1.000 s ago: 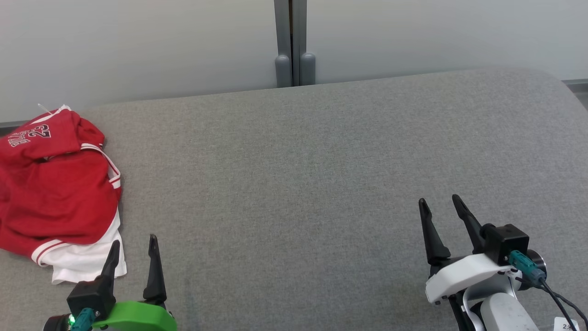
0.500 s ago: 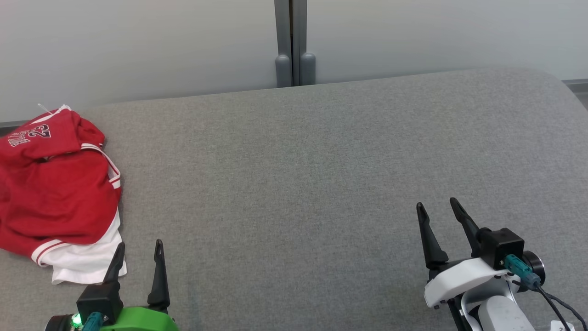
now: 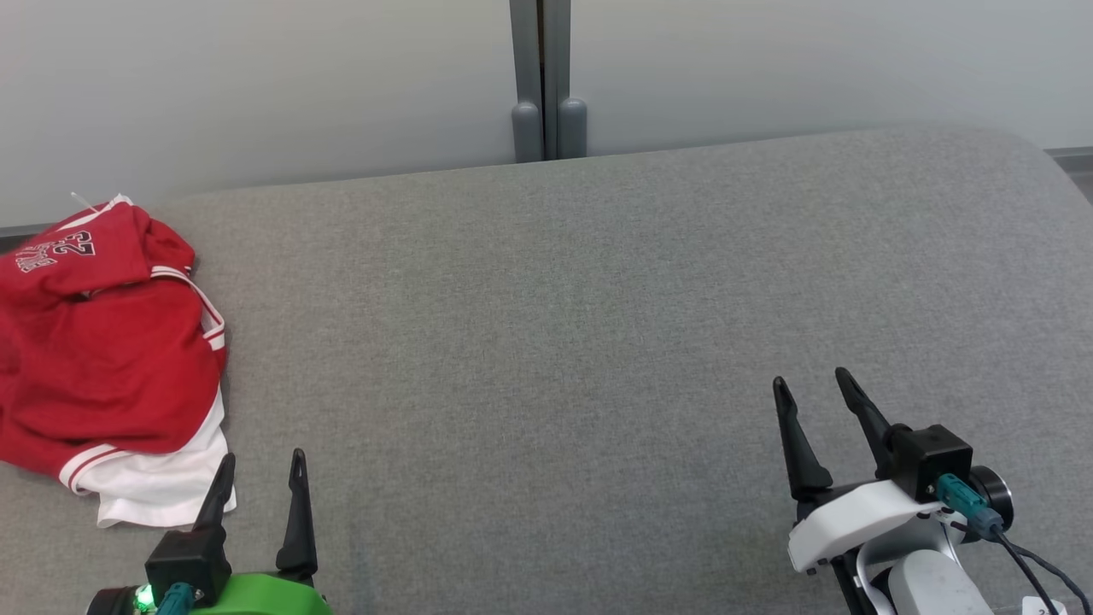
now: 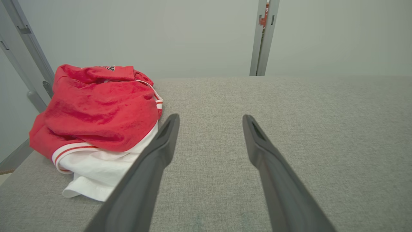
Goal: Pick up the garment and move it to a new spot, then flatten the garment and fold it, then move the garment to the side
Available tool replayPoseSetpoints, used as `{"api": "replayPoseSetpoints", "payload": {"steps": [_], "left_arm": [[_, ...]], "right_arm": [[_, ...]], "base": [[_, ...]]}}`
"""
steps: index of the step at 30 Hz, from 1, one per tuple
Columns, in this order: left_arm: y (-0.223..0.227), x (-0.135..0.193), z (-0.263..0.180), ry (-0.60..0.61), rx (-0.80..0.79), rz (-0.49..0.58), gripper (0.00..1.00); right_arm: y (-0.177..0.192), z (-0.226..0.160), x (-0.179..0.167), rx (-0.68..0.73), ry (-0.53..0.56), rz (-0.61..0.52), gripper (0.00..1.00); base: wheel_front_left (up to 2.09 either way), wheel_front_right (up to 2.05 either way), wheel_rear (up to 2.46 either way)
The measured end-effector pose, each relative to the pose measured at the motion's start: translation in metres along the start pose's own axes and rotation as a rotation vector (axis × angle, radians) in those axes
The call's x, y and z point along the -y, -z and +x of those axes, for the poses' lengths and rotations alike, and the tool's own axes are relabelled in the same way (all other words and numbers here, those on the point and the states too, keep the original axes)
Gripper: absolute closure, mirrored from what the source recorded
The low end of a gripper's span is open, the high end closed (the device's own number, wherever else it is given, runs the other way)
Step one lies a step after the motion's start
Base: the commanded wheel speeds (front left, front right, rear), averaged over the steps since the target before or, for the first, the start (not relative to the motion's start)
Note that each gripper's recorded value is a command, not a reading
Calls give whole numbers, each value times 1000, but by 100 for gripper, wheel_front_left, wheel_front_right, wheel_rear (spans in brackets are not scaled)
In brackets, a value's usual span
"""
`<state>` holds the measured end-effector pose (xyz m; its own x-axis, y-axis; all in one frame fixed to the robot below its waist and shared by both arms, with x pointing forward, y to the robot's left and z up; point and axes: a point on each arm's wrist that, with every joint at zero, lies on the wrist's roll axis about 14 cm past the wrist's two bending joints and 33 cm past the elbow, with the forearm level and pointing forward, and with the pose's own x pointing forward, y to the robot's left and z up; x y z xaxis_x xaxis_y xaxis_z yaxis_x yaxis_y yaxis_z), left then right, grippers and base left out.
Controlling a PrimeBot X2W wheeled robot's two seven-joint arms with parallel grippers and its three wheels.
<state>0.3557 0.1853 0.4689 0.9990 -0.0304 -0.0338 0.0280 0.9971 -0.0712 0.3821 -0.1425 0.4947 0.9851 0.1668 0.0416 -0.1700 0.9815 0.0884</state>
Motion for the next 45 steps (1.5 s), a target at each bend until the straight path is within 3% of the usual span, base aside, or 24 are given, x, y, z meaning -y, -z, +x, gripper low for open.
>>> {"api": "replayPoseSetpoints", "payload": {"steps": [9, 21, 27, 32, 37, 41, 45], "left_arm": [[-1, -12, -11, -41, 4, -12, 0], [11, -75, -78, -292, -14, -55, 0], [7, -96, -91, -380, 6, -80, 0], [-9, -108, -56, -404, 45, -126, 0], [-29, -124, 6, -408, 32, -175, 0], [-28, -140, 54, -426, -46, -243, 0], [8, -154, 84, -461, -204, -273, 0]], "right_arm": [[7, 5, -20, -18, -59, 11, 0], [10, 29, -123, -33, -362, 49, 0], [10, 40, -151, -27, -442, 47, 0], [4, 63, -160, 9, -468, 28, 0], [3, 90, -164, 41, -490, 20, 0], [20, 107, -157, 22, -491, 20, 0], [54, 117, -145, -41, -477, 35, 0]], "base": [[0, 0, 0], [0, 0, 0], [0, 0, 0], [0, 0, 0], [0, 0, 0], [0, 0, 0], [0, 0, 0]]}}
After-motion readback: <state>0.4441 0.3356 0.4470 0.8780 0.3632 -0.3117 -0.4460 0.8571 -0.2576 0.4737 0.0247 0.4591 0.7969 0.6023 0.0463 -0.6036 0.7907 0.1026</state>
